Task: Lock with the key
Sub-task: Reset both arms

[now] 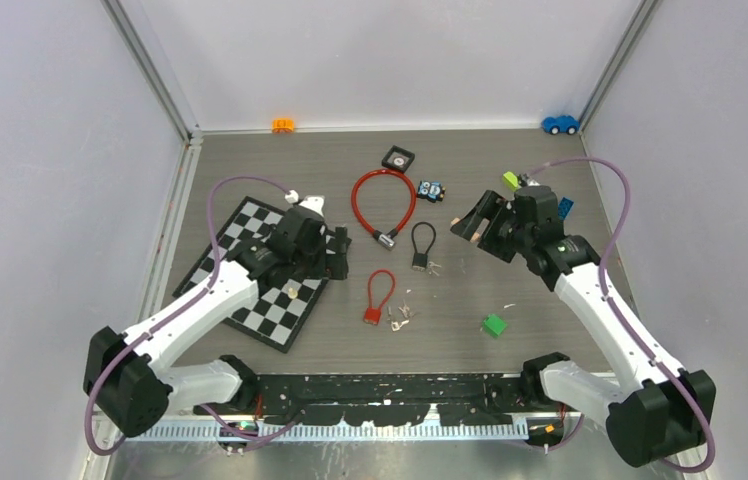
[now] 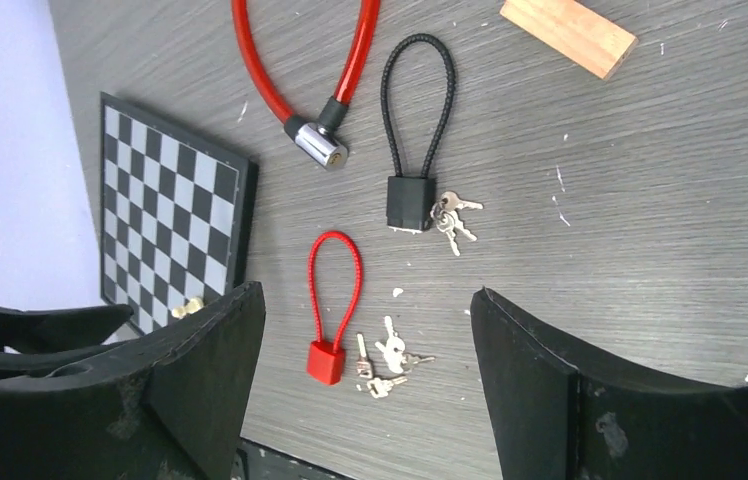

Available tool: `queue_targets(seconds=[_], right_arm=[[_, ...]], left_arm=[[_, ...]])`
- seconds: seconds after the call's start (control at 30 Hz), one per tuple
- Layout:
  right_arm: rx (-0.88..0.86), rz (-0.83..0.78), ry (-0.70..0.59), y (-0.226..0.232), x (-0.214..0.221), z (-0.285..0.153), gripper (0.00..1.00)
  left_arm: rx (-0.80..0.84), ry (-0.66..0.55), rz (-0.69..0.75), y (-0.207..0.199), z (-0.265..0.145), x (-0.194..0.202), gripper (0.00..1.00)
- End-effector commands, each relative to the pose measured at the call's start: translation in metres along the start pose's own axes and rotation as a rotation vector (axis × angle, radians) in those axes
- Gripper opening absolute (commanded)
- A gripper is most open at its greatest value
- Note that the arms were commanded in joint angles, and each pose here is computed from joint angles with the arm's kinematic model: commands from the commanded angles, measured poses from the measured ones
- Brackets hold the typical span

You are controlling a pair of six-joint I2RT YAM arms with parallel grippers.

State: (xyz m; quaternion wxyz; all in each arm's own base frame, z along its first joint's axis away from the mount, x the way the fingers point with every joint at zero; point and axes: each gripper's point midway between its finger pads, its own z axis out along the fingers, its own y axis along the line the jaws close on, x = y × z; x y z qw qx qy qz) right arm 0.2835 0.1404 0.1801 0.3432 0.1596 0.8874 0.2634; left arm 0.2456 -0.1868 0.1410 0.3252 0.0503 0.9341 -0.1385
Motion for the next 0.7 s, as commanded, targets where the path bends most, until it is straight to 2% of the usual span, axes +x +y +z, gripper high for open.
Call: queue_targets(seconds=[0.0,0.23,0.43,0.67], right_arm=[[-0.042,0.118,-0.029,0.009,-0.007,-0.011,0.8],[0.249,0.157,-0.216,-0.043,-0.033,-0.027,0.83],[0.392,0.134,-0.351,-0.07,-0.051,-0.048,0.83],[0.375,0.121,-0.321,-0.068,-0.045,-0.046,0.83]], left_arm=[[-0.078,-0.031,-0.028,0.018,-0.02,-0.007,1.0],[-0.072,-0.145,-0.059,0.027,-0.043,-0.014,1.0],[-0.123,-0.18,-0.033,0.042,-0.061,-0.016,1.0],[-0.233,-0.188,-0.007,0.064,-0.074,-0.015,1.0]])
